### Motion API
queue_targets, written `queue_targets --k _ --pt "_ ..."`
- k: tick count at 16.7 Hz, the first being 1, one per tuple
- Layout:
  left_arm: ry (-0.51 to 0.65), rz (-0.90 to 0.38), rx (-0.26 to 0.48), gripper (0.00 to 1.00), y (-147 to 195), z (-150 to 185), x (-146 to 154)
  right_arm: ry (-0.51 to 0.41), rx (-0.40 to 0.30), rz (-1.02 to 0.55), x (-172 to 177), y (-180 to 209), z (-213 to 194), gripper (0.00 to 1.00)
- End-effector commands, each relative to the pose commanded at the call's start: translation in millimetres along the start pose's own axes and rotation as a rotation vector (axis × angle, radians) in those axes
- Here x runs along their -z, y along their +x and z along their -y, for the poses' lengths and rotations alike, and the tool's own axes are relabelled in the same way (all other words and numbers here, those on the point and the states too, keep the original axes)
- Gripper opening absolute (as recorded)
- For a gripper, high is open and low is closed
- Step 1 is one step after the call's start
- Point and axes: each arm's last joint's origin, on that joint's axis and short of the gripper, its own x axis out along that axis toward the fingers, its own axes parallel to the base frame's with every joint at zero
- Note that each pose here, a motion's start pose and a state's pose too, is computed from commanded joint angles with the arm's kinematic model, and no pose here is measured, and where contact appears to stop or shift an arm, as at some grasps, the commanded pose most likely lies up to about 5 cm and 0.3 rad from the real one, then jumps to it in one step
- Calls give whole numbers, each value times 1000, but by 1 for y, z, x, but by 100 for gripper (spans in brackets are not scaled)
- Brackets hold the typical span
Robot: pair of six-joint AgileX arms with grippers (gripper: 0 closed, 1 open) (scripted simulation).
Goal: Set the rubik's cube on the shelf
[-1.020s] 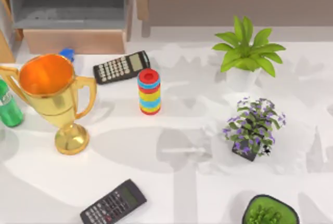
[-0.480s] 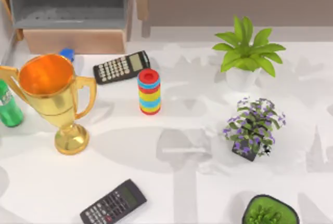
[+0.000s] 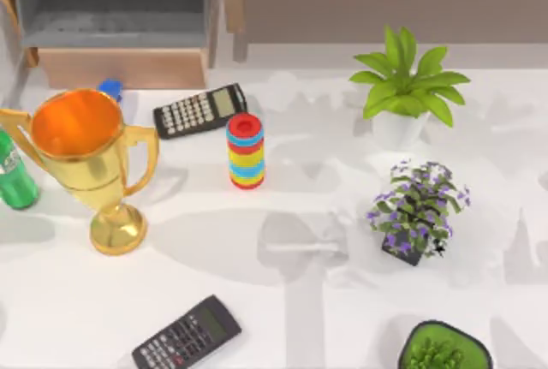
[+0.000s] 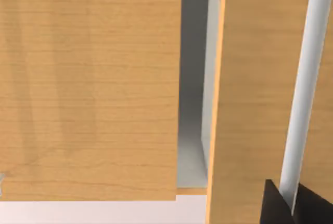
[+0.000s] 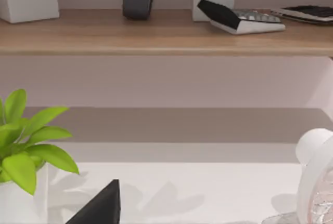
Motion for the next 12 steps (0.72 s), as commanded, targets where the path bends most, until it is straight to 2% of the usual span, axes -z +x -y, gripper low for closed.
queue_targets --k 4,9,12 --pt "-4 5 4 0 -36 2 -2 0 0 0 0 0 0 100" --pt "-2 5 2 0 -43 1 -2 0 0 0 0 0 0 100" --pt "-2 5 2 23 -43 1 -2 0 0 0 0 0 0 100"
